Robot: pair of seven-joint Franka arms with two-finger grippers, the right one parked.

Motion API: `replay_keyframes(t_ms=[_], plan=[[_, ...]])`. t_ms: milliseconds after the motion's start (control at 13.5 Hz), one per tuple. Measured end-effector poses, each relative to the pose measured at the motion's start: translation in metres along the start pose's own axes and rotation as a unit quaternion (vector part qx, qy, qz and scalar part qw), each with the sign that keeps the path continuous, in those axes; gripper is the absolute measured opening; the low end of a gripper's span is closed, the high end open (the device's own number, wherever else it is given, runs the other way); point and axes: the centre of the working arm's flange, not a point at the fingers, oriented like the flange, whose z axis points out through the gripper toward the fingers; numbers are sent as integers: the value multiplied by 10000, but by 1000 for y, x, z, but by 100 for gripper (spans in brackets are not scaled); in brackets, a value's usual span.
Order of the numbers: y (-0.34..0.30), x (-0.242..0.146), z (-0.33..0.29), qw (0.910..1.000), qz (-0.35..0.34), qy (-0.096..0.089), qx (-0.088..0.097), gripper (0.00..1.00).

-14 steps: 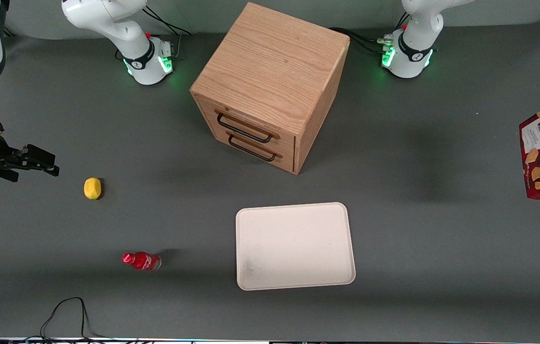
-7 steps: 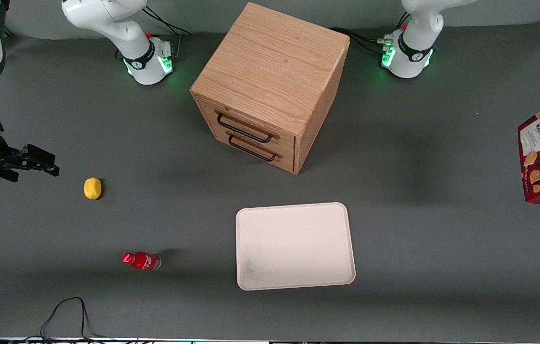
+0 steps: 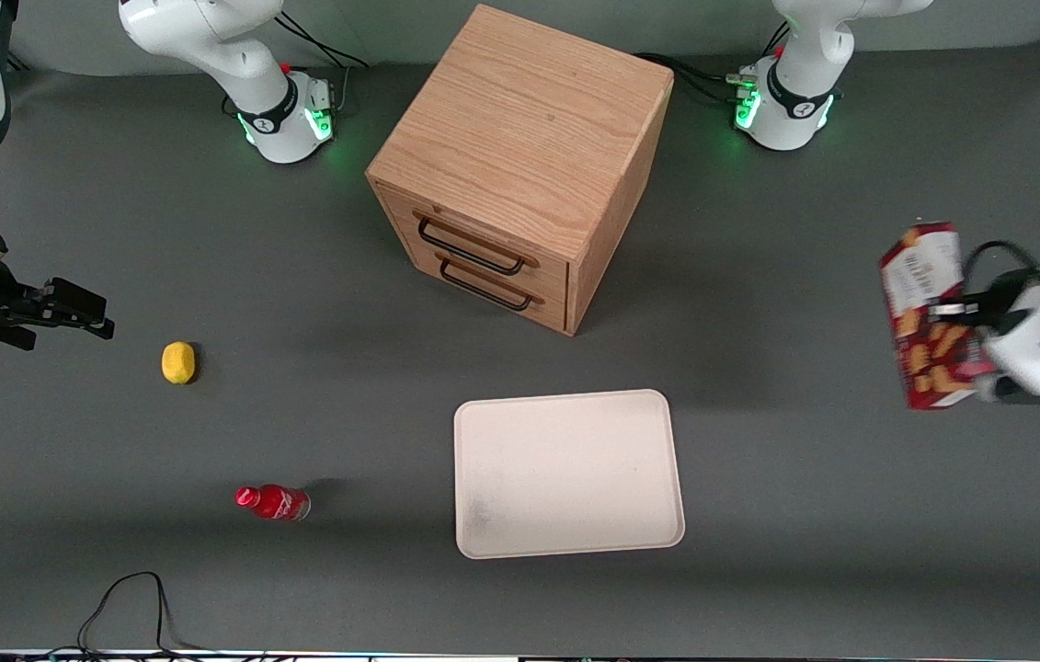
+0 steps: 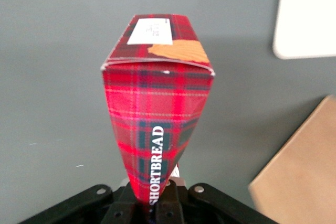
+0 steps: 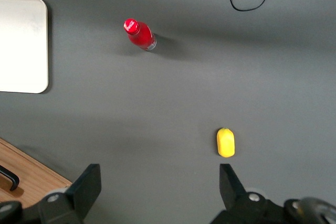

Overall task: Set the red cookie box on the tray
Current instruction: 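Carry the held box with the left gripper over the cream tray, then lower the box onto the tray and open the left gripper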

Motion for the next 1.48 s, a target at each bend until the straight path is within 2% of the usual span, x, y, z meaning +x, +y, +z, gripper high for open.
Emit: replay_keyframes(t_ms=[148,444,593,667,1037,1481], plan=[[66,22,15,9998,-98,137,-100,4],[135,76,61,9955,-65,695,-643,4],[171,91,90,9928,-175,878,-796,4],[190,96,108,9925,-220,886,-818,4],[233,115,200,9935,-682,525,-739,4],[225,132,223,9918,-815,590,-793,4]])
